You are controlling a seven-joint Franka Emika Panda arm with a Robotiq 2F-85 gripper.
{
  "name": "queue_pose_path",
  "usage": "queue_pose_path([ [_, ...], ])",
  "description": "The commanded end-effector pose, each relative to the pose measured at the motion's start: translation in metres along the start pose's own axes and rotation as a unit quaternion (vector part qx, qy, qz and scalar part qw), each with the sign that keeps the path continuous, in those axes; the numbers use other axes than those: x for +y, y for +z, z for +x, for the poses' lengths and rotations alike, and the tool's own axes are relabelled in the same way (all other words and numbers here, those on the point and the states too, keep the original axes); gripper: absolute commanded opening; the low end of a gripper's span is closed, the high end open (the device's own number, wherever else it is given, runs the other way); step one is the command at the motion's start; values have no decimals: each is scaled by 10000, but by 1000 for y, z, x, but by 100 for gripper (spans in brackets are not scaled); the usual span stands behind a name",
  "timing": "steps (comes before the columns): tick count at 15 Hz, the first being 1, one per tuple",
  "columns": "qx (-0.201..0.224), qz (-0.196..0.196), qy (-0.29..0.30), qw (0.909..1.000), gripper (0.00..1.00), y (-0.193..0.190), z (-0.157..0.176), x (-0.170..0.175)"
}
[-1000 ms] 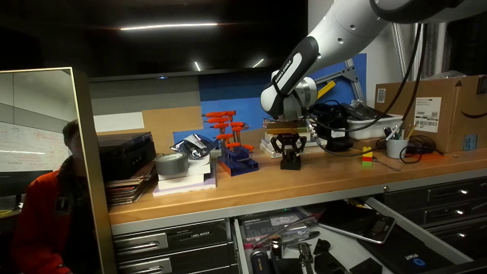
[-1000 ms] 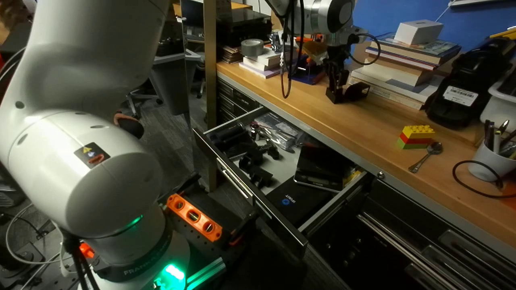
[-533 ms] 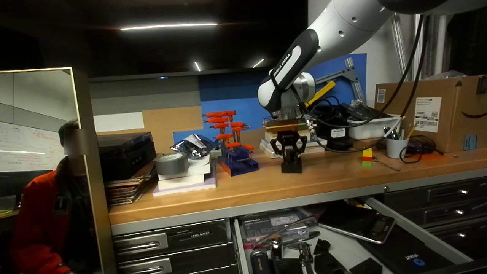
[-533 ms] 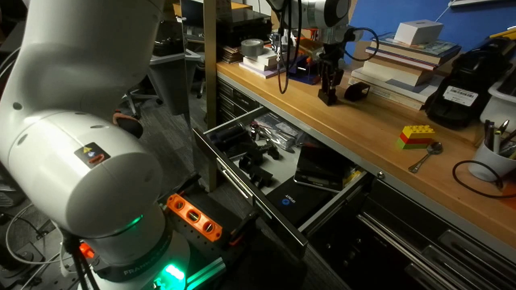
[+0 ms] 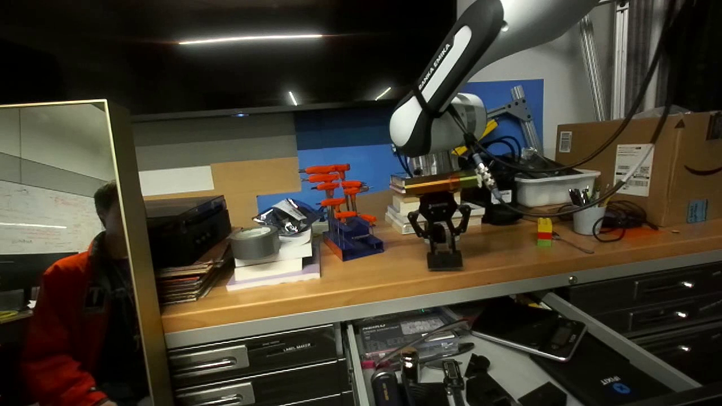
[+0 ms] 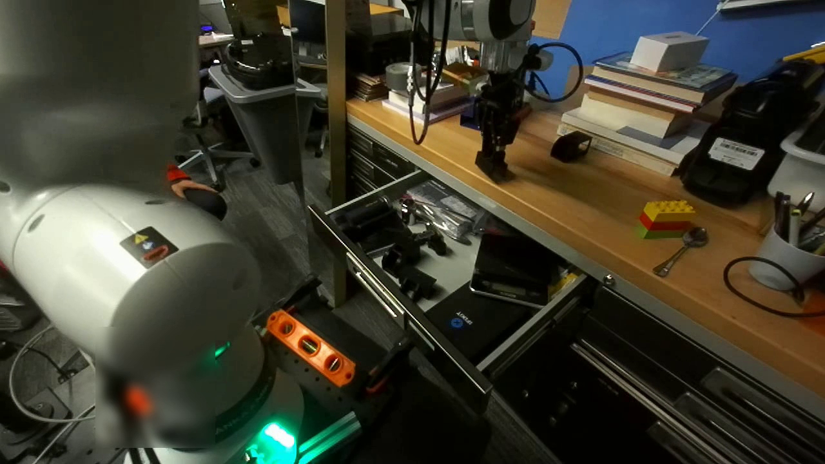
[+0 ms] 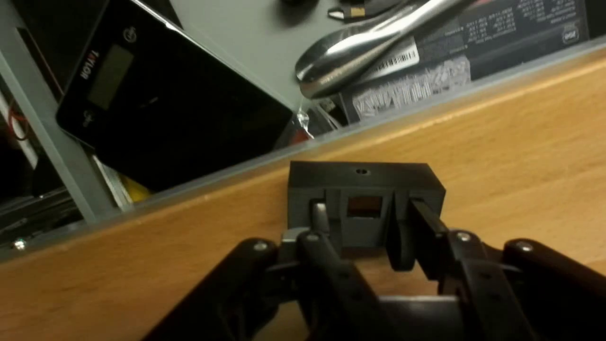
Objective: Put the black objects in the drawer and close it
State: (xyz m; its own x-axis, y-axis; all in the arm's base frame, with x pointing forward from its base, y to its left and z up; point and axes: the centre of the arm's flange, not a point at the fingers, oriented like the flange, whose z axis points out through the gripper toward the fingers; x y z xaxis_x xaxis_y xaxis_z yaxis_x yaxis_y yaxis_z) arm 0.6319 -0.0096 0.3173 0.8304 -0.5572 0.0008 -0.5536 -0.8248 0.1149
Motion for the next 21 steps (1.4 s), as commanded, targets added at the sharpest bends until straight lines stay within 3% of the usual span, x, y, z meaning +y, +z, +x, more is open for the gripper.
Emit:
queue_pose_path([
  [1,33,186,28,9998,22,-13,-61,41],
  [8,31,132,386,9992,22,29,-103,64],
  [15,324,24,1026,9942,22,80,-96,60],
  [21,303,-42,1469,9887,22,117,-83,72],
])
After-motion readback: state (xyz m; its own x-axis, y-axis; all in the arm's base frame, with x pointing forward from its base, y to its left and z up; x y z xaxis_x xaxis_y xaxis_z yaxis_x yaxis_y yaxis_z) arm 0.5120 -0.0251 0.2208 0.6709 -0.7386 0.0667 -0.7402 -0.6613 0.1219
